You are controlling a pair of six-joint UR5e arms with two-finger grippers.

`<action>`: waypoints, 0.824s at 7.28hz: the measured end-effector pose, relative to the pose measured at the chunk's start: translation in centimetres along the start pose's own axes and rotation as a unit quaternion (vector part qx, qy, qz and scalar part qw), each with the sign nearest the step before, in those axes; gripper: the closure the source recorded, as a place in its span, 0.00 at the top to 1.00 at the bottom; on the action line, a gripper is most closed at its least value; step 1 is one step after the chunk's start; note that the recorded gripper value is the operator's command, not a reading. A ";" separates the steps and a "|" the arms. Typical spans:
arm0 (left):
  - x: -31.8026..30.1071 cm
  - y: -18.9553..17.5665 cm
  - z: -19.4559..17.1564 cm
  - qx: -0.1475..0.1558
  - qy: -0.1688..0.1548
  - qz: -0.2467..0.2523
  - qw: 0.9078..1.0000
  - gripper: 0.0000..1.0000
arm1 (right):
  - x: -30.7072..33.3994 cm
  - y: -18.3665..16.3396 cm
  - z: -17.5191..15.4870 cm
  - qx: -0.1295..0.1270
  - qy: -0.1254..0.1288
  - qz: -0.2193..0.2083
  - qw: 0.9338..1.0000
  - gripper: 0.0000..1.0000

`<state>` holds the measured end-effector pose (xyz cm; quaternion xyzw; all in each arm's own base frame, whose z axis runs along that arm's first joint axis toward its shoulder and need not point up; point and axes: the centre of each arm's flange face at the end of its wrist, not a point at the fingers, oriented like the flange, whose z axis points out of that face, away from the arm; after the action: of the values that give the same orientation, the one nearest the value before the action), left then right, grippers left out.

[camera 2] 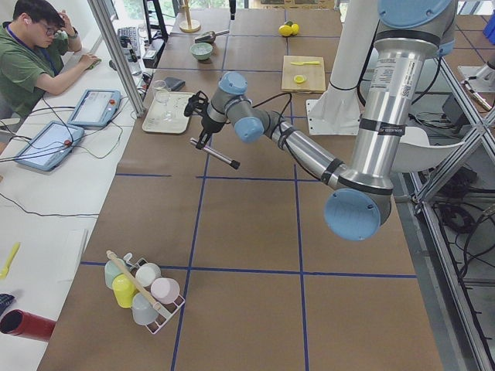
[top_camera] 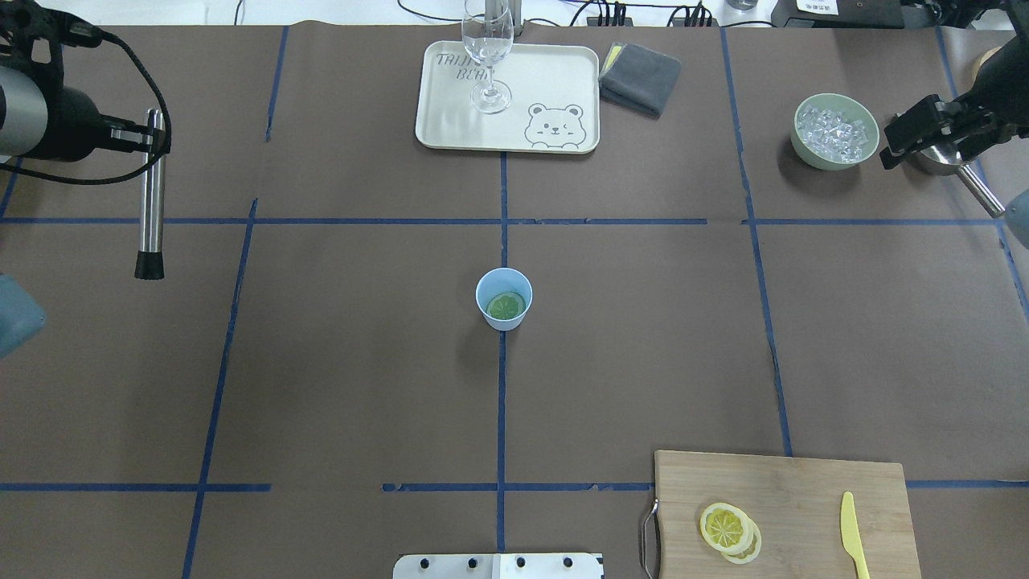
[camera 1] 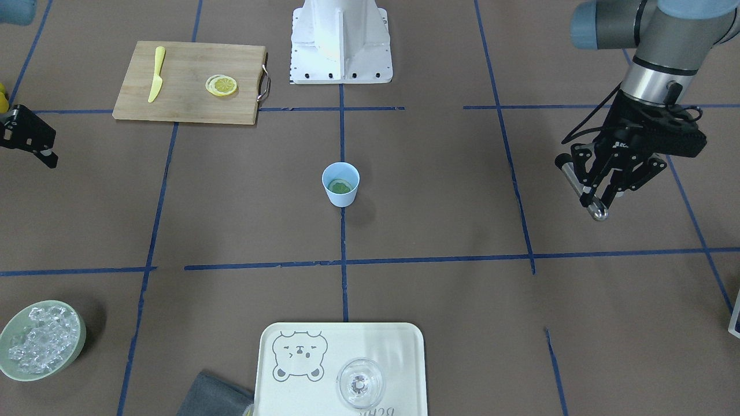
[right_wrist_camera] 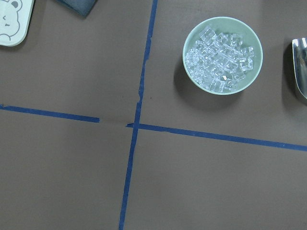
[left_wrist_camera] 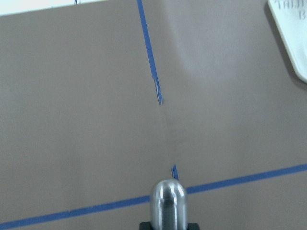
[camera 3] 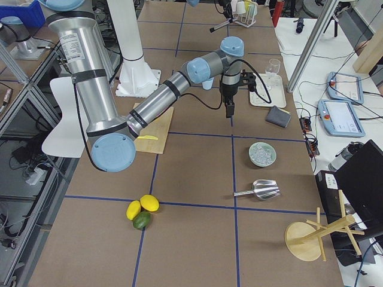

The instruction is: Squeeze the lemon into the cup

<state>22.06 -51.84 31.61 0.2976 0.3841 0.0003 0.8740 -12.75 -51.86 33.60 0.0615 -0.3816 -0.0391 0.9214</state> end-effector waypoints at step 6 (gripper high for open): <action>12.4 -8.5 -8.7 0.194 0.122 0.060 0.972 0.00 | 3.5 -0.4 0.0 0.006 0.025 0.025 0.999 1.00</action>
<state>23.01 -51.52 14.29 0.4813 0.4618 0.0145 0.7449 -10.30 -52.66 36.00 0.0588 -0.3601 -0.0119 0.9310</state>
